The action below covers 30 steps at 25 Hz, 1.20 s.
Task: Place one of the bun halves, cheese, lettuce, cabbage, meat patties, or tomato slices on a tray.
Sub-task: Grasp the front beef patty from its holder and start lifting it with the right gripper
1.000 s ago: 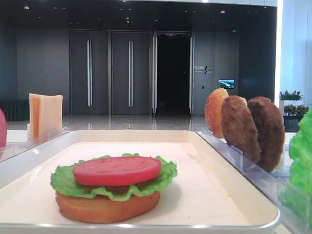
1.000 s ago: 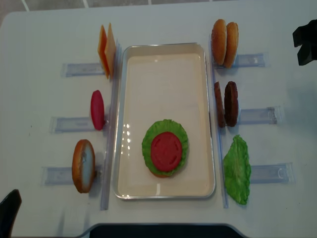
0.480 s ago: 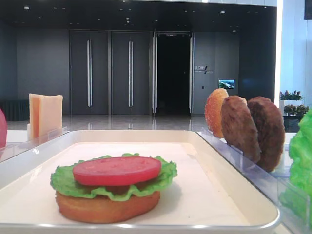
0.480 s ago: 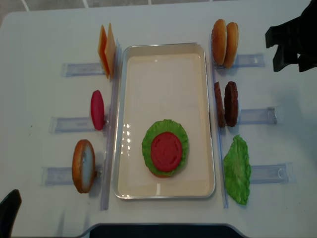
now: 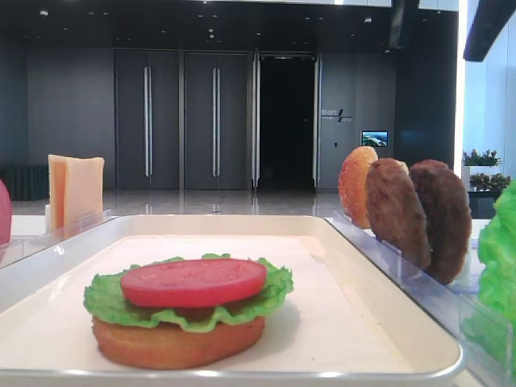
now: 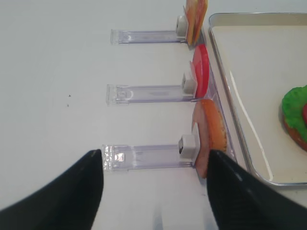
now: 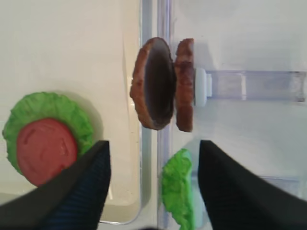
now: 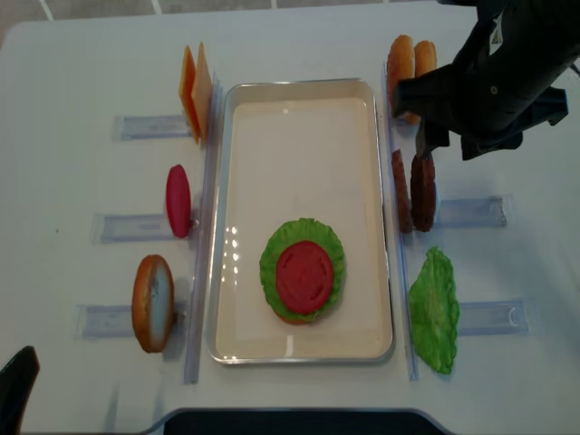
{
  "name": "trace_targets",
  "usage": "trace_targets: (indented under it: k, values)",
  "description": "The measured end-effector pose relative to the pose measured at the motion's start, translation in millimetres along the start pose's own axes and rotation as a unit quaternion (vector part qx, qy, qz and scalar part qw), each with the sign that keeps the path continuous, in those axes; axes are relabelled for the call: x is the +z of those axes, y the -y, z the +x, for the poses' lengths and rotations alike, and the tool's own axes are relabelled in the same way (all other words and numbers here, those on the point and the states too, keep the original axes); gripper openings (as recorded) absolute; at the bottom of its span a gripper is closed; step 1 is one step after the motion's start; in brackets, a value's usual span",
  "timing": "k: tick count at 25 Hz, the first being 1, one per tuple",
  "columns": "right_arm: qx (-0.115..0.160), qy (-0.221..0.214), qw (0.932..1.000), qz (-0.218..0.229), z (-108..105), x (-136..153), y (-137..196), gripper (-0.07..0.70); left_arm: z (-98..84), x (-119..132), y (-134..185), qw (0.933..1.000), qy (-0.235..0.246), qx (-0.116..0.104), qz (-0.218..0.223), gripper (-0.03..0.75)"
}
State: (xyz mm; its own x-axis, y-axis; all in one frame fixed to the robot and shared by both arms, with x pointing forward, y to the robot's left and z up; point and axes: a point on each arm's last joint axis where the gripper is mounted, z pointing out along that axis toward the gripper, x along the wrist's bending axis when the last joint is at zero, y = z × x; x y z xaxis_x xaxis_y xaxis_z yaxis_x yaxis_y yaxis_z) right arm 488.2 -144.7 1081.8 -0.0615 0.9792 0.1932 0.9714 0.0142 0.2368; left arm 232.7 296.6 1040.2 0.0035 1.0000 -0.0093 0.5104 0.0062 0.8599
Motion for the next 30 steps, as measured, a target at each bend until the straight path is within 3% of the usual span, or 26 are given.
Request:
trace_targets:
  k: [3,14,30]
  values:
    - [0.009,-0.001,1.0,0.002,5.6,7.1,-0.9,0.415,0.0,0.0,0.0,1.0,0.0,0.0,0.0,0.517]
    - [0.001,0.013,0.9998,0.013,14.5,43.9,-10.6,0.418,0.0,0.0,0.0,1.0,0.0,0.0,0.0,0.517]
    - [-0.013,0.025,0.9996,0.009,15.2,64.3,-18.2,0.418,0.0,0.0,0.0,1.0,0.0,0.0,0.0,0.517]
